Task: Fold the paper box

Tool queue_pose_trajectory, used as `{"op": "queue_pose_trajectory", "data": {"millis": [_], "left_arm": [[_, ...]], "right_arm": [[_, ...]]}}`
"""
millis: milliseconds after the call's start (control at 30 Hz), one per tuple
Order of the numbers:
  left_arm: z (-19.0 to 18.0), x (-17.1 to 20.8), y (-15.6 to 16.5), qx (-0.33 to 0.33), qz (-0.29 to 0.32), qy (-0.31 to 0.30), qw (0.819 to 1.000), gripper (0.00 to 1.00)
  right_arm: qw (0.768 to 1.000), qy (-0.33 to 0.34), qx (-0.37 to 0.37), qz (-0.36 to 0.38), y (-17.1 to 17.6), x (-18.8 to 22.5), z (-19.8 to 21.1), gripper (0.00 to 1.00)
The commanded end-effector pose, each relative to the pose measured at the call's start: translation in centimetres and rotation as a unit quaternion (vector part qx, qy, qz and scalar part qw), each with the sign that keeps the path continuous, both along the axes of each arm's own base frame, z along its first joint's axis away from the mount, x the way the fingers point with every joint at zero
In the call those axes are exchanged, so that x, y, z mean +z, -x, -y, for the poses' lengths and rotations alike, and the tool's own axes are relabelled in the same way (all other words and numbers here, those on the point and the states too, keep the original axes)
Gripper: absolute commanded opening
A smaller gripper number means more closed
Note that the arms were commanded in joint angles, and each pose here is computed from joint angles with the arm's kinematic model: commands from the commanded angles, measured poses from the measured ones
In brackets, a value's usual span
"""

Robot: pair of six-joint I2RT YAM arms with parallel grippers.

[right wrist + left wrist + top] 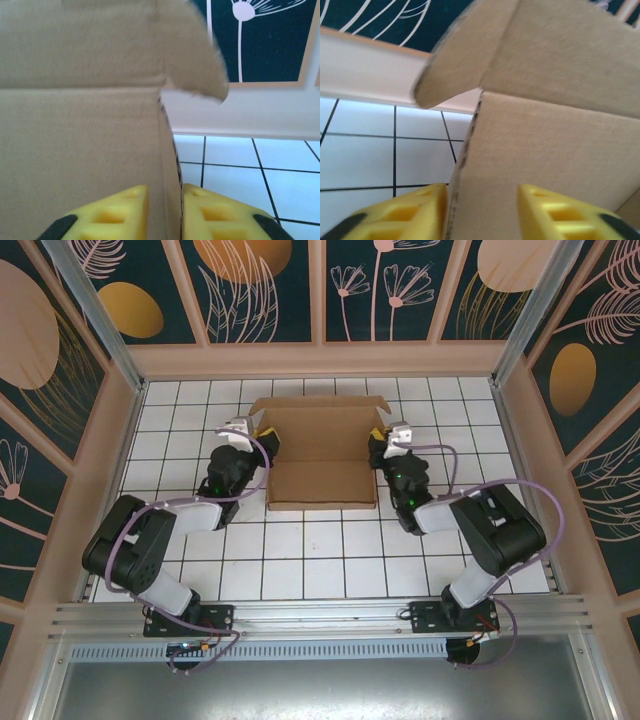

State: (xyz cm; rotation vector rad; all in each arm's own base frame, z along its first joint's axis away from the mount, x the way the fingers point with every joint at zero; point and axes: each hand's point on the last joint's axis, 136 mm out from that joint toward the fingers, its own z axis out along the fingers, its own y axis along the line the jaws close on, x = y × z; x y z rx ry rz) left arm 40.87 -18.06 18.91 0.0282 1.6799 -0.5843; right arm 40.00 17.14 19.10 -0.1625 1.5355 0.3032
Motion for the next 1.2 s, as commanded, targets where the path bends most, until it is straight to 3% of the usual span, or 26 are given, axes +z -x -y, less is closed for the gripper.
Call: {"op": "queue_pose_trajectory", "data": {"millis": [0,100,200,433,567,733,900,1033,1167], "left_arm": [[0.4,1.4,1.5,-0.028,0.031,-0.040,0.998,0.55],[-0.6,2.6,2.2,-0.024,0.046,-0.052,0.997,0.70],[-1.1,4.4,3.3,-0.039,0.078,-0.075,0.993,0.74],[-3.0,5.6,2.8,-0.041,0.101,-0.161,0.981,0.70],[-2.9,5.7,1.8,-0.048,0.102,-0.189,0.976,0.65],[-3.5,5.2,1.3,-0.036,0.094,-0.172,0.980,0.62],[-3.7,5.3,1.3,-0.031,0.100,-0.166,0.980,0.68],[-3.5,5.2,0.7,-0.039,0.094,-0.157,0.982,0.66],[-3.4,6.2,1.9,-0.048,0.115,-0.129,0.984,0.61]], "right_arm": [[0.995,0.003,0.095,0.020,1.8,2.1,-1.4,0.36],[0.994,0.026,0.104,0.021,2.4,2.3,-0.3,0.55],[0.992,0.043,0.115,0.040,3.2,3.5,1.0,0.65],[0.976,0.144,0.158,0.043,2.6,4.9,1.0,0.62],[0.970,0.163,0.178,0.032,1.2,5.5,0.1,0.58],[0.976,0.147,0.160,0.018,0.4,5.0,0.8,0.54],[0.976,0.150,0.155,0.018,0.3,4.9,1.1,0.58],[0.982,0.113,0.154,0.004,-0.1,4.3,2.4,0.60],[0.977,0.077,0.192,0.059,1.9,8.0,1.6,0.62]]}}
